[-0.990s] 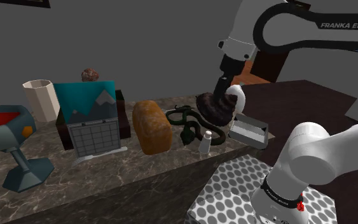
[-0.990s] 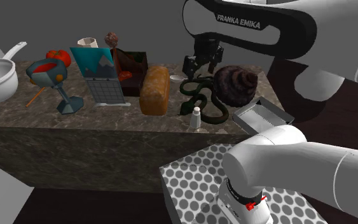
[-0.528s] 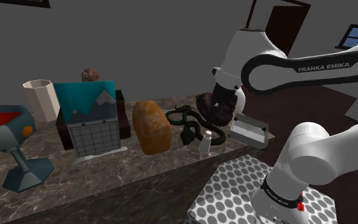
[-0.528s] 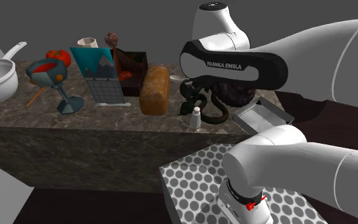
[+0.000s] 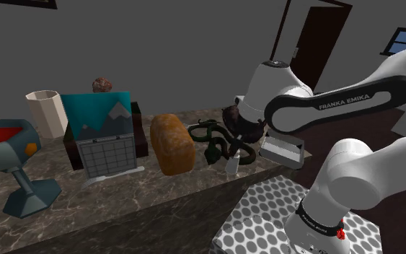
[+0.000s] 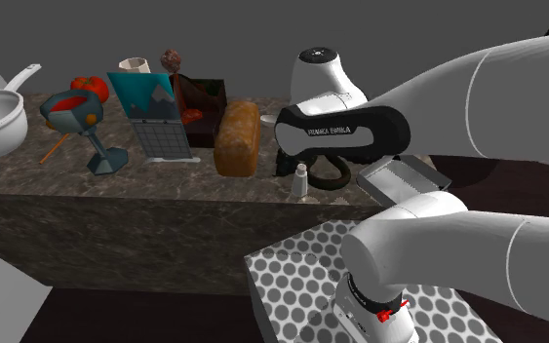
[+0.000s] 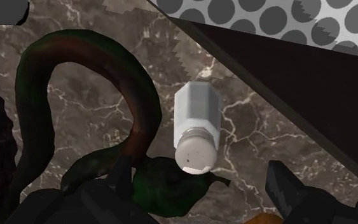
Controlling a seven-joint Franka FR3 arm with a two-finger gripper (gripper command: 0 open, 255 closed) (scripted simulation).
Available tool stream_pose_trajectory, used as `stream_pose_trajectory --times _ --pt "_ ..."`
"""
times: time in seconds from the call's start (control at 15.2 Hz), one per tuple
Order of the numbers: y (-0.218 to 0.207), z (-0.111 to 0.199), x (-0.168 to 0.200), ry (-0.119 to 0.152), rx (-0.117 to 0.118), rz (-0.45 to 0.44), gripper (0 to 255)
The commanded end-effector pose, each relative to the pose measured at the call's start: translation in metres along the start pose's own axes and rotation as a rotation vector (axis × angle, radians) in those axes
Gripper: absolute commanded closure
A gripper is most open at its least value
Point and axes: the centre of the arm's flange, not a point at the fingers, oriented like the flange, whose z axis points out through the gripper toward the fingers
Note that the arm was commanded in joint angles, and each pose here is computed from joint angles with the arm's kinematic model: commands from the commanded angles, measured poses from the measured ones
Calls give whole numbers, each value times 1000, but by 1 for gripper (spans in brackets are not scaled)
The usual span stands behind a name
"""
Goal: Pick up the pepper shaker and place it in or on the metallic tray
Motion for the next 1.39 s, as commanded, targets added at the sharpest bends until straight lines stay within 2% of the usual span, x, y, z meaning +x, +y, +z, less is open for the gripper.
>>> stream_pose_trajectory --times 0.0,0.13,0.66,0.73,1.32 --pt "-1 11 -1 1 0 0 0" --pt "-1 24 -1 1 0 0 0" --pt "-1 24 -1 1 0 0 0" --pt "-1 24 -1 1 0 0 255" --pt "-1 24 -1 1 0 0 255"
